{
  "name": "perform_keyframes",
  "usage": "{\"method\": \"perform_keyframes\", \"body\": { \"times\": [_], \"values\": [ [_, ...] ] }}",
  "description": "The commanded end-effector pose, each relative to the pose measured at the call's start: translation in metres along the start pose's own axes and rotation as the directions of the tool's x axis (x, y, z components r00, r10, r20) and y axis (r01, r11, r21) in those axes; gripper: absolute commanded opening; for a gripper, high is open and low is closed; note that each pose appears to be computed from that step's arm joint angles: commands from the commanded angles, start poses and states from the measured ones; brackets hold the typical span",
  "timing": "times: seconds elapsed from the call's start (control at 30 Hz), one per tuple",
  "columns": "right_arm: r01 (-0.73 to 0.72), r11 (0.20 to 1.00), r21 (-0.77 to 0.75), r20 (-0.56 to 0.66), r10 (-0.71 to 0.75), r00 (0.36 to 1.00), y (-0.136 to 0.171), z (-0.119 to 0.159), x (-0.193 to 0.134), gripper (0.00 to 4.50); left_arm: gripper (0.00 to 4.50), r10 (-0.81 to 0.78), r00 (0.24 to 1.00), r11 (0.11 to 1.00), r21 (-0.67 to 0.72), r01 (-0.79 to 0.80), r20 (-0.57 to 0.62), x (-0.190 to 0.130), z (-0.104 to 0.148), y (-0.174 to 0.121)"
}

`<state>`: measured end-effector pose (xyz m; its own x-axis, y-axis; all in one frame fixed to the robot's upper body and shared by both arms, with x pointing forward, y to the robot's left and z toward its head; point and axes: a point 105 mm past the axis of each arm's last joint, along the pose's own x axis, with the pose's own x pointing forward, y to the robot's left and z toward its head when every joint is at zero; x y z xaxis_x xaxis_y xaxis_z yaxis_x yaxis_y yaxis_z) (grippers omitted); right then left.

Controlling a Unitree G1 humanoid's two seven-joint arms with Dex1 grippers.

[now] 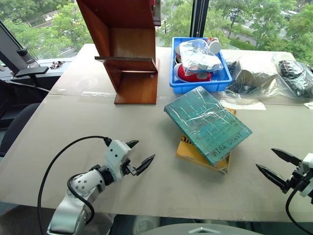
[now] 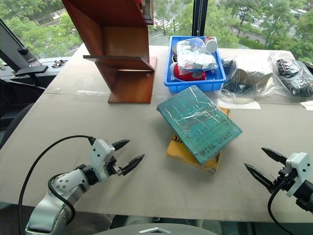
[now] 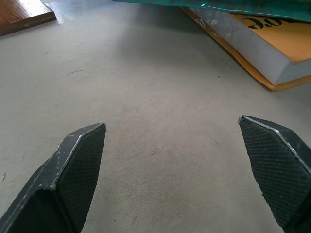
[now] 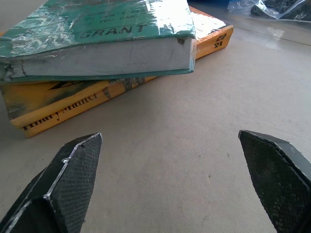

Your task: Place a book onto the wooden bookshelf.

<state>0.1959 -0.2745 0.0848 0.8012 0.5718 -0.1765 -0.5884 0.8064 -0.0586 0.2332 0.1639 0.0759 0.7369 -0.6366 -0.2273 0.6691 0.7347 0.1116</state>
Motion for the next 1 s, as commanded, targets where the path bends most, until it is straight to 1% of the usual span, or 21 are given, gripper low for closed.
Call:
{"method": "perform_keyframes", "body": {
  "times": [0.03,0.23,0.67,0.83,0.9,1.0],
  "values": [
    [-0.015,0.999,-0.036,0.018,0.015,1.000,0.001,0.008,0.000,4.46,4.50,-0.012,0.999,0.999,0.035,0.011,0.038,0.001,0.008,-0.003],
    [-0.024,0.999,-0.047,0.025,0.025,0.999,0.002,0.012,0.003,4.46,4.50,-0.031,0.997,0.999,0.036,0.028,0.071,0.006,0.019,-0.007],
    [0.009,0.997,-0.072,0.031,-0.007,0.999,-0.005,0.015,0.005,4.46,4.50,-0.038,0.996,0.998,0.044,0.035,0.082,0.007,0.024,-0.004],
    [0.078,0.993,-0.092,0.046,-0.074,0.996,-0.016,0.020,0.008,4.46,4.50,-0.035,0.996,0.998,0.048,0.031,0.081,0.006,0.024,-0.003],
    [0.132,0.986,-0.101,0.050,-0.128,0.991,-0.023,0.022,0.011,4.46,4.50,-0.033,0.996,0.998,0.059,0.028,0.084,0.005,0.026,-0.001],
    [0.263,0.960,-0.094,0.075,-0.256,0.964,-0.042,0.030,0.018,4.46,4.50,-0.050,0.994,0.995,0.094,0.040,0.100,0.004,0.032,0.006]
  ]
}}
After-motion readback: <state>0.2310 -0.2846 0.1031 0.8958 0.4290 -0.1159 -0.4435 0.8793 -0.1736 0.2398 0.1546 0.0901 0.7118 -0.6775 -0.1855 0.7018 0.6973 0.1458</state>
